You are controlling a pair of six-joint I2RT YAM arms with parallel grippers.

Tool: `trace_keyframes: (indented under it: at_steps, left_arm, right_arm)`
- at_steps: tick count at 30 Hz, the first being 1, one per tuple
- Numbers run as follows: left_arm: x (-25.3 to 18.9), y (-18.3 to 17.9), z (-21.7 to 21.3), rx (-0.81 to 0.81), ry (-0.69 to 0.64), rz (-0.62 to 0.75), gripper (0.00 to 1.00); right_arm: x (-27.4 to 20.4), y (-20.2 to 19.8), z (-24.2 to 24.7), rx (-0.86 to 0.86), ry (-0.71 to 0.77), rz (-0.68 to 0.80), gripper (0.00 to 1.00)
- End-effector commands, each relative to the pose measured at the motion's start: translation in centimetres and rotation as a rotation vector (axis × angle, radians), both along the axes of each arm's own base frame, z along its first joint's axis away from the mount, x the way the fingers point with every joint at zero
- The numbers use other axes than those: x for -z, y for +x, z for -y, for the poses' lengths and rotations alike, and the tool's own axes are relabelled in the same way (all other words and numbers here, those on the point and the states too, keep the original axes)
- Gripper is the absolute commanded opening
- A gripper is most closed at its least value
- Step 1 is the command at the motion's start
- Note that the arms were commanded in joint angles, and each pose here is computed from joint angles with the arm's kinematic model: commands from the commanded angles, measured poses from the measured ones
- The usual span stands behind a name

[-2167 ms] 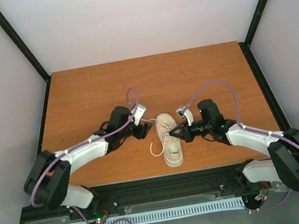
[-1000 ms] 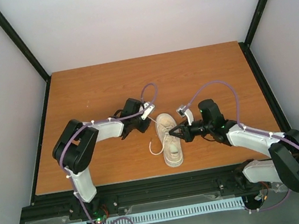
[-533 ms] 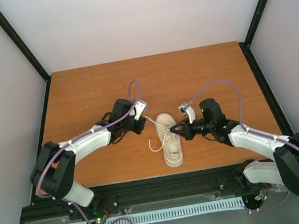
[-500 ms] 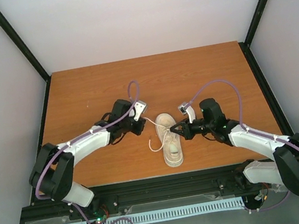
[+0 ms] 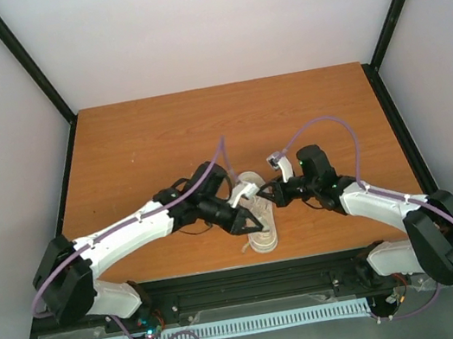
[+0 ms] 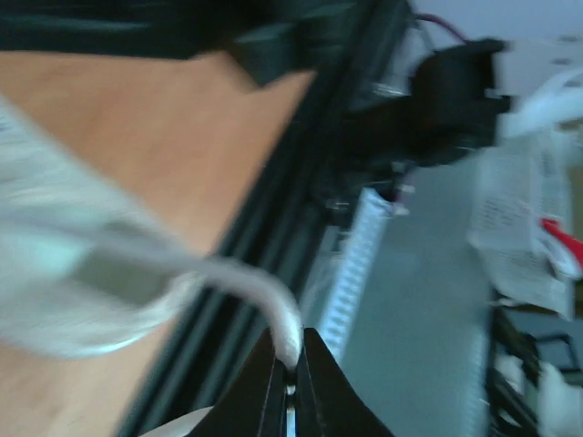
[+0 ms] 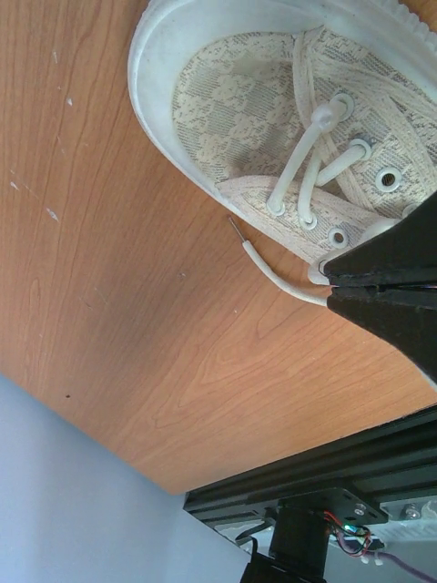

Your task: Tie the shoes

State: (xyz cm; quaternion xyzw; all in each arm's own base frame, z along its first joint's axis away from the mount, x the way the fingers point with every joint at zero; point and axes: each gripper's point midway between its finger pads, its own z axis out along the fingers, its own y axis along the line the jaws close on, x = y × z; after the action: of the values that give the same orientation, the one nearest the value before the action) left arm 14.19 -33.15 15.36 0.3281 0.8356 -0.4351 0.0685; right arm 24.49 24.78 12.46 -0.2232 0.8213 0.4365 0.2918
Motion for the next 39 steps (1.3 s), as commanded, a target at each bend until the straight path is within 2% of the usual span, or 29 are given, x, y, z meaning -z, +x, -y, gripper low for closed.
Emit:
trace_keyframes:
  at_steps: [1, 4, 6, 9, 13, 18, 26, 34, 39]
  left_arm:
    - [-5.8, -3.2, 5.3, 0.145, -0.206, -0.13, 0.11]
    - [-5.9, -3.0, 7.4, 0.154, -0.229, -0.126, 0.25]
    - [-5.3, -2.3, 7.9, 0.121, -0.236, -0.124, 0.49]
    - [-3.6, -1.3, 7.2, 0.07, -0.168, -0.054, 0.58]
    - [-2.5, 1.0, 4.5, -0.014, -0.104, 0.069, 0.61]
    - [-3.0, 5.4, 0.2, -0.142, -0.141, 0.236, 0.63]
    - [-1.6, 9.3, -1.3, -0.082, -0.254, 0.459, 0.57]
    - [0.7, 9.9, 0.3, 0.047, -0.28, 0.475, 0.56]
    - [1.3, 9.7, 0.8, 0.076, -0.291, 0.437, 0.5]
  right_arm:
    - [-1.4, 0.8, -0.6, -0.004, 0.024, 0.047, 0.03]
    - [-1.4, 0.8, -0.5, 0.004, 0.024, 0.046, 0.03]
    - [-1.4, 0.8, -0.4, 0.011, 0.024, 0.045, 0.03]
    - [-1.3, 0.8, -0.3, 0.022, 0.022, 0.044, 0.03]
    - [-1.4, 0.7, -0.3, 0.016, 0.027, 0.045, 0.03]
    - [-1.9, 0.0, -0.7, -0.028, 0.058, 0.05, 0.03]
    - [-3.3, -2.1, -1.2, -0.121, 0.132, 0.061, 0.03]
    - [-3.0, -3.0, -1.4, -0.17, 0.139, 0.04, 0.03]
    - [-3.0, -3.0, -1.4, -0.17, 0.14, 0.035, 0.03]
